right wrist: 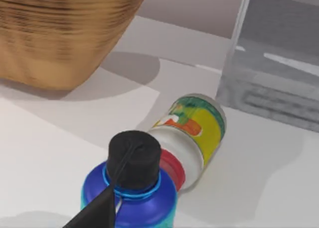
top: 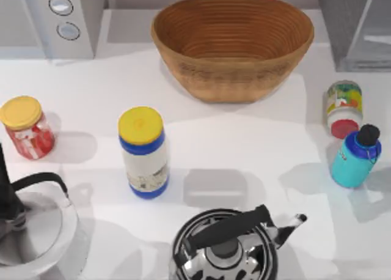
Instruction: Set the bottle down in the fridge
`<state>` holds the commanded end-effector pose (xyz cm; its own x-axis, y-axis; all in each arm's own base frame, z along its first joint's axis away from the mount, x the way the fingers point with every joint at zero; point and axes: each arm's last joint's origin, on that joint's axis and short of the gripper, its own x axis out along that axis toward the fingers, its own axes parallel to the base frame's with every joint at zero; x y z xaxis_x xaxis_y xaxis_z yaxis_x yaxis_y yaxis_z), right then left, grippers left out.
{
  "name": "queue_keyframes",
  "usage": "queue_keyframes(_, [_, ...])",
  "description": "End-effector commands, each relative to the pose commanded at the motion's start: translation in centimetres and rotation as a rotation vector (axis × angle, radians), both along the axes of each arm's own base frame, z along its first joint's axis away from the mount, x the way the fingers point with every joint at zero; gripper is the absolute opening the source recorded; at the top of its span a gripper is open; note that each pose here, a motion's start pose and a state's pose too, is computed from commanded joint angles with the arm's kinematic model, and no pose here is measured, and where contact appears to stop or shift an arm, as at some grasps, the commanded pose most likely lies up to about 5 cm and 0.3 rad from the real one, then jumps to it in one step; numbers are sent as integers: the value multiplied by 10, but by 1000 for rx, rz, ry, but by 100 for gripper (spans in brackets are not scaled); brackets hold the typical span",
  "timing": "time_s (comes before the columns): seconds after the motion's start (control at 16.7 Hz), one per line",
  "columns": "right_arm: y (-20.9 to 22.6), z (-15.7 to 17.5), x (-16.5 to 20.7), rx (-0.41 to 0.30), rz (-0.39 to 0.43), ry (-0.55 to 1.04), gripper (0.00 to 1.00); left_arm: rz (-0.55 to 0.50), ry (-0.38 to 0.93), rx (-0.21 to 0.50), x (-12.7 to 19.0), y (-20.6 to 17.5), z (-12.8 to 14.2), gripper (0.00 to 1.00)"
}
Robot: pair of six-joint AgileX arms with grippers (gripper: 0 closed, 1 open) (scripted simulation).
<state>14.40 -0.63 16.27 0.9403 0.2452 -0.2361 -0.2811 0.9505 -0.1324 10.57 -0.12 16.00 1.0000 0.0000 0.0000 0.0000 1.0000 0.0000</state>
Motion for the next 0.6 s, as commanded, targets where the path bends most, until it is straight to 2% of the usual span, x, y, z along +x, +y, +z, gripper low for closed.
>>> queue_keyframes(0.36, [-3, -17, 23, -28, 186, 120, 100, 0, 0, 0, 0, 0, 0, 100])
queue_keyframes(0.6, [-8, -30, 37, -24, 297, 169, 100, 0, 0, 0, 0, 0, 0, 100])
